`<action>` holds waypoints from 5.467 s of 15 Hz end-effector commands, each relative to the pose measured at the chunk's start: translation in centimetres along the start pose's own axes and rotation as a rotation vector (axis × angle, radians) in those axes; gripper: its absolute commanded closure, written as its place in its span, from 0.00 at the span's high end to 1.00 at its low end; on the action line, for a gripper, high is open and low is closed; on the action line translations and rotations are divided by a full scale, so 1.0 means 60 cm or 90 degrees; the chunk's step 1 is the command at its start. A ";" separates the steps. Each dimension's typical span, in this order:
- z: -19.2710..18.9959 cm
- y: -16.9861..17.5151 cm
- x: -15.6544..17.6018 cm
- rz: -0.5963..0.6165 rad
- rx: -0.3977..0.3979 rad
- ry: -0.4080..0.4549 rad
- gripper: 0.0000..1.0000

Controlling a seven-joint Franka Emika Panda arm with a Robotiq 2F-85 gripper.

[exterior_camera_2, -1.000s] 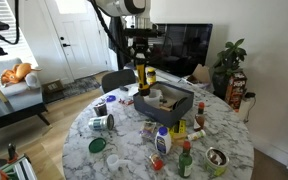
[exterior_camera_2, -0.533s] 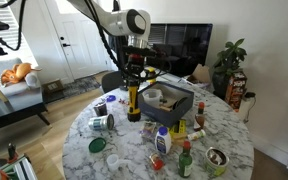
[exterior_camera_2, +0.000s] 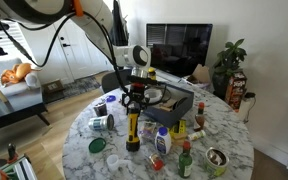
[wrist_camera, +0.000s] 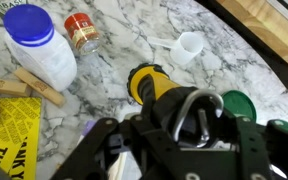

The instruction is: Put the black and yellow torch on the table then put the silver cup inside the clear cup in the box.

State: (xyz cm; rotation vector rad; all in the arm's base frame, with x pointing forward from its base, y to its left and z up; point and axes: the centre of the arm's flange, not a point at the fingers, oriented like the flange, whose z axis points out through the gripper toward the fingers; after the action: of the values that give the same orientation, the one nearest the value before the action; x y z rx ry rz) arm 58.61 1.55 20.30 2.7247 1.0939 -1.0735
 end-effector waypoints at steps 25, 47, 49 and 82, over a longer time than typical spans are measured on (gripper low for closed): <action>-0.073 -0.053 0.040 -0.108 0.142 0.212 1.00; 0.099 -0.110 0.159 -0.319 0.317 0.240 0.34; 0.093 -0.107 0.148 -0.327 0.318 0.239 0.18; -0.326 -0.119 -0.054 0.149 -0.291 0.294 0.01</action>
State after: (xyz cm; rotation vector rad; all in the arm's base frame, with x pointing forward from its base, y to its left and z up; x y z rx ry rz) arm 61.36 9.27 41.04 2.7135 0.9835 -0.1322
